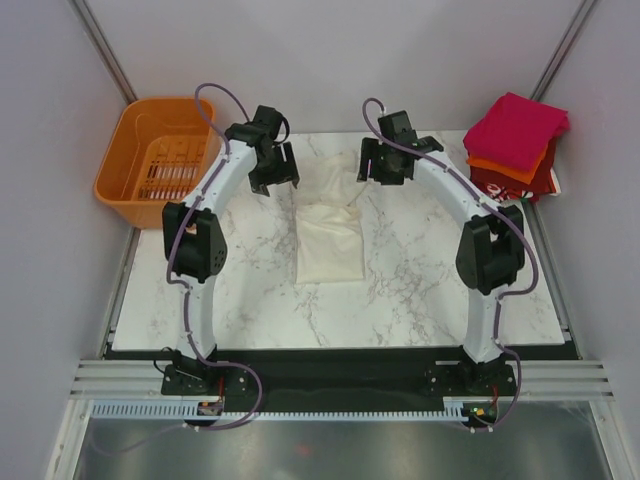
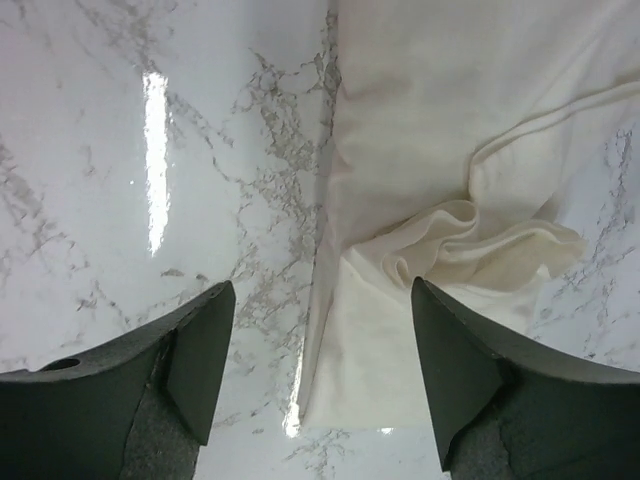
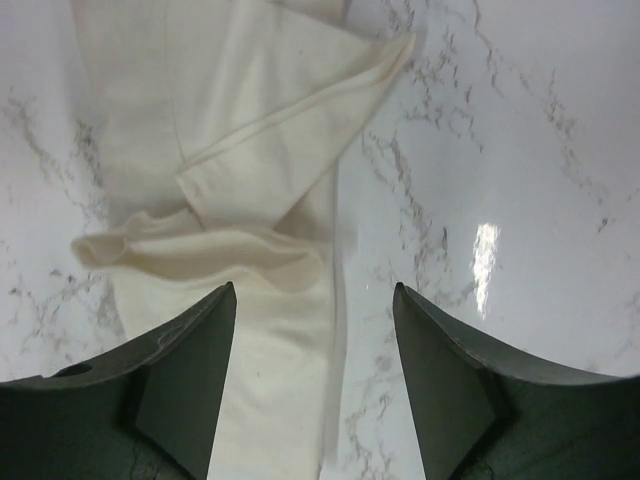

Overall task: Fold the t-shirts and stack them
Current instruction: Fold the tshirt

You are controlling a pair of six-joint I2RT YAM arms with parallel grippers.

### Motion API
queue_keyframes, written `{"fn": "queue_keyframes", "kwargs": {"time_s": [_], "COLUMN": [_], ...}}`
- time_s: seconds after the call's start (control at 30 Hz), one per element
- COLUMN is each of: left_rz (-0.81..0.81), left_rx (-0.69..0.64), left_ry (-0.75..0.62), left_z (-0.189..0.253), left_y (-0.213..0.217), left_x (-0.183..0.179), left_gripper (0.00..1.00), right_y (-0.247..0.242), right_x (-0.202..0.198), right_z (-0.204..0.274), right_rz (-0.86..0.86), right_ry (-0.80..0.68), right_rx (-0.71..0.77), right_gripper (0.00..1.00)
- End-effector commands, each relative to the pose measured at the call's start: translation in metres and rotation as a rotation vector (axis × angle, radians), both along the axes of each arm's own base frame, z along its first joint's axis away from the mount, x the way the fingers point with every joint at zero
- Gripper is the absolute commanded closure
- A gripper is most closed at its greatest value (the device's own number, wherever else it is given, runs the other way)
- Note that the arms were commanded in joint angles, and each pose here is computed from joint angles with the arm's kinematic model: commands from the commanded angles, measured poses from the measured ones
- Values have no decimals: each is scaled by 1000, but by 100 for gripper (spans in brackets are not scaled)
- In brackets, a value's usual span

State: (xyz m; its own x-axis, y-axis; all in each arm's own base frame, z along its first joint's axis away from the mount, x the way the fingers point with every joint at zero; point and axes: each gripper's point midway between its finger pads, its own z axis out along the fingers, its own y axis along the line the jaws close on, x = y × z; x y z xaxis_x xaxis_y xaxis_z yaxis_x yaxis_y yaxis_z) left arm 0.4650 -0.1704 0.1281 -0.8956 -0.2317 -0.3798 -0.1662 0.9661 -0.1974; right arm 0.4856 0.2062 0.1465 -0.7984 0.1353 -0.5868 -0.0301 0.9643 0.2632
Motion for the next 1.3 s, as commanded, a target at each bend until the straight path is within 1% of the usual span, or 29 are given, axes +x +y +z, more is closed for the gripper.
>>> {"fn": "queue_keyframes", "kwargs": {"time_s": [0.0,0.03,0.07,0.1,0.13,0.17,0.2,0.23,0.27,0.3,0.33,0.37,0.4,0.43,0.47,0.53,0.73,0.93,1.07,1.13,1.2,1.23,1.27], "left_rz": [5,-18,-37,-58,-80,-95,-118,-128,-139,-159,-165,-166,-214,-227,-245,-260,-245,-234,-231,-221,-218,-213,-209], "left_rx": [54,42,45,34,18,14,-12,-37,-63,-114,-142,-119,-227,-233,-258,-253,-224,-198,-179,-164,-155,-149,-138], "left_ry": [-115,-129,-99,-84,-84,-48,-35,-30,-15,-6,10,65,16,51,29,57,107,82,91,101,88,89,85], "left_z": [53,61,52,49,46,35,29,26,12,9,3,-16,-12,-27,-28,-42,-79,-89,-97,-104,-104,-107,-108], "left_y": [14,7,3,-2,-15,-16,-23,-32,-32,-39,-44,-33,-55,-56,-62,-65,-60,-56,-54,-50,-47,-45,-43], "left_x": [-13,-19,-31,-40,-49,-72,-85,-99,-119,-131,-143,-169,-165,-180,-180,-193,-205,-198,-198,-201,-200,-202,-201], "left_gripper": [22,23,24,24,24,25,25,25,24,24,23,23,21,21,20,19,21,22,23,24,24,24,25], "right_y": [17,18,19,19,17,15,13,13,11,15,17,16,18,19,18,21,33,34,31,33,33,34,33], "right_x": [-33,-43,-58,-67,-77,-95,-103,-114,-128,-140,-149,-161,-168,-173,-179,-187,-208,-214,-216,-216,-213,-212,-213], "right_z": [22,28,9,4,12,-9,-13,-6,-23,-24,-20,-34,-36,-37,-47,-57,-86,-108,-127,-129,-127,-127,-128], "right_rz": [100,112,134,135,142,145,140,147,153,182,188,195,209,211,214,218,245,242,231,234,222,220,218], "right_ry": [-31,-35,14,28,13,59,70,55,84,101,96,117,128,129,144,172,234,261,291,284,275,274,278], "right_rx": [92,113,130,144,163,168,184,208,223,263,292,307,331,347,351,364,374,365,350,361,363,364,364], "right_gripper": [28,28,29,29,29,29,28,27,27,20,15,12,7,5,5,4,4,12,29,30,34,38,48]}}
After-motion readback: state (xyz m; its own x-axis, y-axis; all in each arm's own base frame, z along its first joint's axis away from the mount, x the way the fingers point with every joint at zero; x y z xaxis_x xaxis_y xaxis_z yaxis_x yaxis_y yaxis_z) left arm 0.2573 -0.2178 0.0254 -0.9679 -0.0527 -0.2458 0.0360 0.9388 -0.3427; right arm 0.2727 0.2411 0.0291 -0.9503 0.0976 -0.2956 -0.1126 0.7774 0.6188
